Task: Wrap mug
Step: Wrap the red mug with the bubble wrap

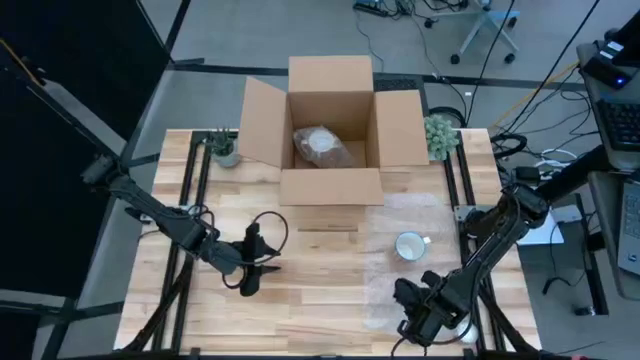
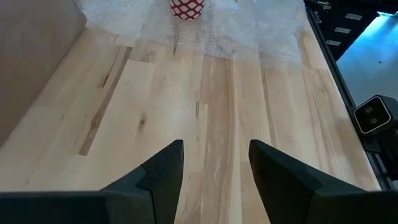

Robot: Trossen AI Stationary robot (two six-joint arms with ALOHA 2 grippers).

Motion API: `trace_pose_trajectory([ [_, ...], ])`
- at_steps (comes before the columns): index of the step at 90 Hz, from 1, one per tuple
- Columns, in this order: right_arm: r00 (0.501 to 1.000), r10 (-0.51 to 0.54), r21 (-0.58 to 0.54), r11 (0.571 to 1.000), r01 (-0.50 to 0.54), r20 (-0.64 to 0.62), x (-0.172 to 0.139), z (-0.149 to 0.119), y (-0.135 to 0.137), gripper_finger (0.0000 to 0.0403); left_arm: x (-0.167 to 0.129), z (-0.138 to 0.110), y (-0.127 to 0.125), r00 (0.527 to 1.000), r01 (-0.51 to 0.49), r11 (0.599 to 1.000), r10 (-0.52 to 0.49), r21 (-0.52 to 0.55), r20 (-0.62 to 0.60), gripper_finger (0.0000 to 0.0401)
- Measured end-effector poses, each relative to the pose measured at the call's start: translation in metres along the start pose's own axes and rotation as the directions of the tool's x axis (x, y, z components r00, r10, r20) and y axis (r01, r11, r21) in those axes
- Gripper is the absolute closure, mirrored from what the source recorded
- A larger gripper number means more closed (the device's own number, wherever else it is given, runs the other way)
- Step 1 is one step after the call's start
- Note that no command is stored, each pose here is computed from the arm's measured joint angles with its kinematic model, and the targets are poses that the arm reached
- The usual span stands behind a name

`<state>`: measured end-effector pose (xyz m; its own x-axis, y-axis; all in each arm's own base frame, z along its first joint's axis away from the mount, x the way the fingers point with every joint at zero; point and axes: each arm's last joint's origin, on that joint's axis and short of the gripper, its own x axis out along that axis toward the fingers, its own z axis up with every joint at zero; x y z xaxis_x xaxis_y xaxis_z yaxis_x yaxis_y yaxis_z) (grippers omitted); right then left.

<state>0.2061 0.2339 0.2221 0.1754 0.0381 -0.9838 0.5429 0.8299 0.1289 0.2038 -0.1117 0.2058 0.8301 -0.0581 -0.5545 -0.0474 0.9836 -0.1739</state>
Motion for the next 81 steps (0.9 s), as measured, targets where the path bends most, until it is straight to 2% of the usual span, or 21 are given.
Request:
trace_pose_trajectory([
  [15, 0.984, -0.152, -0.065, 0.985, 0.159, 0.096, -0.037, 0.013, -0.006, 0.0399, 0.000, 0.000, 0.000, 1.000, 0.000, 1.000, 0.000, 0.000, 0.000, 0.0230],
  [32, 0.905, -0.354, -0.070, 0.923, 0.379, 0.234, -0.065, 0.029, -0.023, 0.0402, 0.000, 0.000, 0.000, 1.000, 0.000, 1.000, 0.000, 0.000, 0.000, 0.0230],
  [48, 0.877, -0.387, 0.022, 0.917, 0.398, 0.283, -0.068, 0.056, -0.037, 0.0402, 0.000, 0.000, 0.000, 1.000, 0.000, 1.000, 0.000, 0.000, 0.000, 0.0230],
  [62, 0.855, -0.426, 0.053, 0.901, 0.431, 0.294, -0.065, 0.076, -0.045, 0.0402, 0.000, 0.000, 0.000, 1.000, 0.000, 1.000, 0.000, 0.001, 0.000, 0.0230],
  [73, 0.833, -0.476, 0.100, 0.878, 0.468, 0.281, -0.058, 0.089, -0.055, 0.0403, 0.000, 0.000, 0.000, 1.000, 0.000, 1.000, 0.000, 0.000, 0.000, 0.0230],
  [81, 0.824, -0.519, 0.126, 0.855, 0.503, 0.227, -0.048, 0.096, -0.065, 0.0403, 0.000, 0.000, 0.000, 1.000, 0.000, 1.000, 0.000, 0.001, 0.000, 0.0230],
])
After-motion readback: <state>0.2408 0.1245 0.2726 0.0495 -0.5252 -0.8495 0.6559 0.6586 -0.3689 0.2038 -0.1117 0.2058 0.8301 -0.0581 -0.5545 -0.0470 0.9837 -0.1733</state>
